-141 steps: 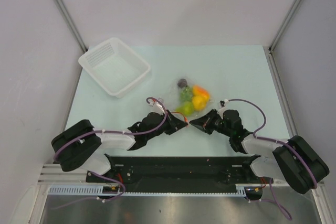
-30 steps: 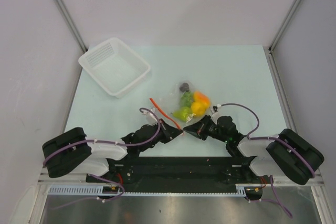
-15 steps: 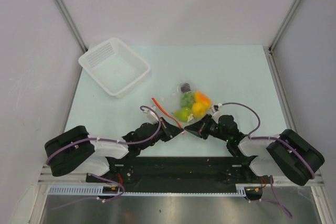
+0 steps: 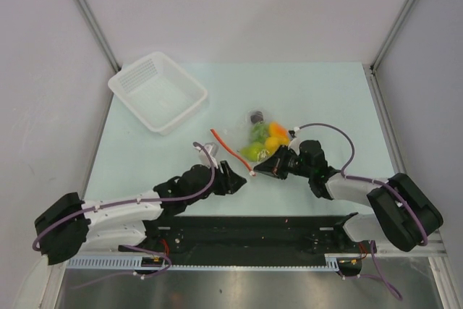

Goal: Open the zip-top bag and remove the fake food

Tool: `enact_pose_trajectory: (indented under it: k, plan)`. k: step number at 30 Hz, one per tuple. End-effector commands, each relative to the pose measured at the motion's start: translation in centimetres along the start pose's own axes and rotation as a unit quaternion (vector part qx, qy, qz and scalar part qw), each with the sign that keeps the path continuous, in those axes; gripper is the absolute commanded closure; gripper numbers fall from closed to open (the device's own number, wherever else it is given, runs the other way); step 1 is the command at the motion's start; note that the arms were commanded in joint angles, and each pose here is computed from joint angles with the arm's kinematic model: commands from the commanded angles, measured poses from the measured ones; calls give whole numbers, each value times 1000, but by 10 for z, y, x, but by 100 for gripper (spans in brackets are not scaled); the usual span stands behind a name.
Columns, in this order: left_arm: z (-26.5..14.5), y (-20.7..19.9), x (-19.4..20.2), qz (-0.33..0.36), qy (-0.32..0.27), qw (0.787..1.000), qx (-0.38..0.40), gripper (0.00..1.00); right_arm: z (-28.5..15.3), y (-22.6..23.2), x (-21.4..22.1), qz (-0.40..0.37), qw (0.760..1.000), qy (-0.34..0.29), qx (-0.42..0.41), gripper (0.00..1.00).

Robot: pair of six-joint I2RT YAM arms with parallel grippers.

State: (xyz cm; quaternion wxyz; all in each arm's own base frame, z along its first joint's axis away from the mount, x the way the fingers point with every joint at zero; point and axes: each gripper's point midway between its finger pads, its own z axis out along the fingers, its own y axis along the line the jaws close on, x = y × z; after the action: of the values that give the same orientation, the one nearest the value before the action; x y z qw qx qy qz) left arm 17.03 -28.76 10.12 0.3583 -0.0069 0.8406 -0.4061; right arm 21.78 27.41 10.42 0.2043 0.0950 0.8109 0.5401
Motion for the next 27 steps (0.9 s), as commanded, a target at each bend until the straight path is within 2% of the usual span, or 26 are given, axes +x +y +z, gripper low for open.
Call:
enact_pose_trajectory:
  k: [1,3,4,5,6,7,9,14,17,19,23,24,27]
  plan:
    - [-12,-13,-39,162,-23,986,-19,52,-8,9,-1,-36,998,45,-14,100]
    - [-12,-26,-43,208,-11,978,4,45,-8,6,-2,-35,997,63,-14,100]
    - [-6,-37,-55,249,-11,968,3,44,-9,7,-7,-41,997,68,-15,100]
    - [-7,-27,-52,270,17,962,-27,45,-12,11,-5,-46,995,81,-24,100]
    - [-5,-40,-67,300,11,953,-29,43,-15,9,-4,-42,995,90,-15,100]
    - [3,-33,-65,322,29,945,-48,42,-16,18,-13,-71,993,88,-22,100]
    - [6,-25,-66,368,52,926,-68,39,-22,15,-14,-73,992,98,1,100]
    - [12,-39,-74,415,47,907,-42,34,-32,23,-30,-82,990,110,-16,100]
    - [14,-50,-67,452,63,890,-1,33,-37,22,-32,-77,989,122,-28,100]
    - [16,-50,-70,490,65,869,1,33,-40,23,-35,-79,989,123,-29,100]
    - [18,-57,-83,546,27,837,-2,35,-44,20,-38,-76,989,128,-24,100]
    - [19,-59,-88,573,10,819,-2,35,-45,19,-39,-77,988,130,-25,100]
    - [28,-77,-85,609,-34,792,30,33,-44,23,-43,-74,988,135,-31,100]
